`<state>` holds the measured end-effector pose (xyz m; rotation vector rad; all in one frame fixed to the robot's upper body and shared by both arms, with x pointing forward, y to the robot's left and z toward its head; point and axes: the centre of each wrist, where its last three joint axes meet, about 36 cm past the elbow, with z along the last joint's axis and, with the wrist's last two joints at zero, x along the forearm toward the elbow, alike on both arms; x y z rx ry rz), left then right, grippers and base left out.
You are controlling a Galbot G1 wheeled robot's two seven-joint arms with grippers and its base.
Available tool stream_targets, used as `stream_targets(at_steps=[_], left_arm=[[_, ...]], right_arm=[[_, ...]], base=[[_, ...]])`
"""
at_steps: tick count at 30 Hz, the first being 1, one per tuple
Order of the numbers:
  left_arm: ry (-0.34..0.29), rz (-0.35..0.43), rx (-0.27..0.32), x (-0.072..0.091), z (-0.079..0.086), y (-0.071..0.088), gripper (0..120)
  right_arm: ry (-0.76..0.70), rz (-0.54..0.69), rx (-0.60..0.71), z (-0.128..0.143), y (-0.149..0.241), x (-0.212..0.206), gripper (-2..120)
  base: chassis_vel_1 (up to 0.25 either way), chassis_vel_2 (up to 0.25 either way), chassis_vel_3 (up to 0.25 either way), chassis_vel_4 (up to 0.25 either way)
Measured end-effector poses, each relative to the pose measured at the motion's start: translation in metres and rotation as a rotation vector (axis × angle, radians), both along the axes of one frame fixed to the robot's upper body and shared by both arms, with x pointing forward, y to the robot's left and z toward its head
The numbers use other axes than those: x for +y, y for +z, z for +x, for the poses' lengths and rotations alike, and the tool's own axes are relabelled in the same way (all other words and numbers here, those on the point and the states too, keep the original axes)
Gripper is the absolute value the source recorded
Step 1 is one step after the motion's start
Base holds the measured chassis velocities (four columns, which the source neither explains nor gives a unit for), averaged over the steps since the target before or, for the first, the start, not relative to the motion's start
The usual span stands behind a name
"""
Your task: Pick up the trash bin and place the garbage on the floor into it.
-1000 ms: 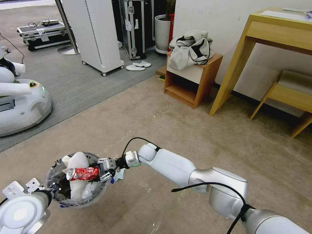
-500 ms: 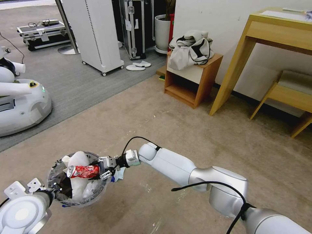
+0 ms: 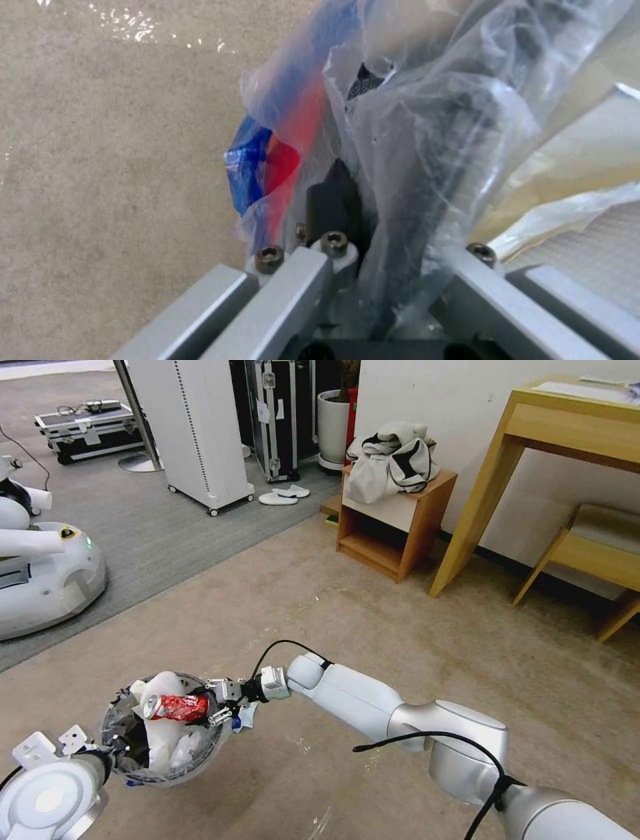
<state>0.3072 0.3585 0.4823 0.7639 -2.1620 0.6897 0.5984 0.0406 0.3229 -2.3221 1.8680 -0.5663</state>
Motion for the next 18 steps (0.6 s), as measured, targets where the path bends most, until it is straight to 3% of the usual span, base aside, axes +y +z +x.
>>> stream_targets(at_steps=[7, 18], left_arm=[[-0.001, -0.003, 0.0, 0.0, -0.001, 0.0, 0], [0.002, 0.005, 0.001, 0.002, -0.002, 0.002, 0]], right_arm=[[-0.005, 0.006, 0.002, 0.0, 0.002, 0.002, 99], [-0.016, 0.031, 0.014, 0.003, 0.011, 0.004, 100]], base=[[0.0, 0.0, 0.0, 0.0], [0.0, 0.0, 0.0, 0.0]])
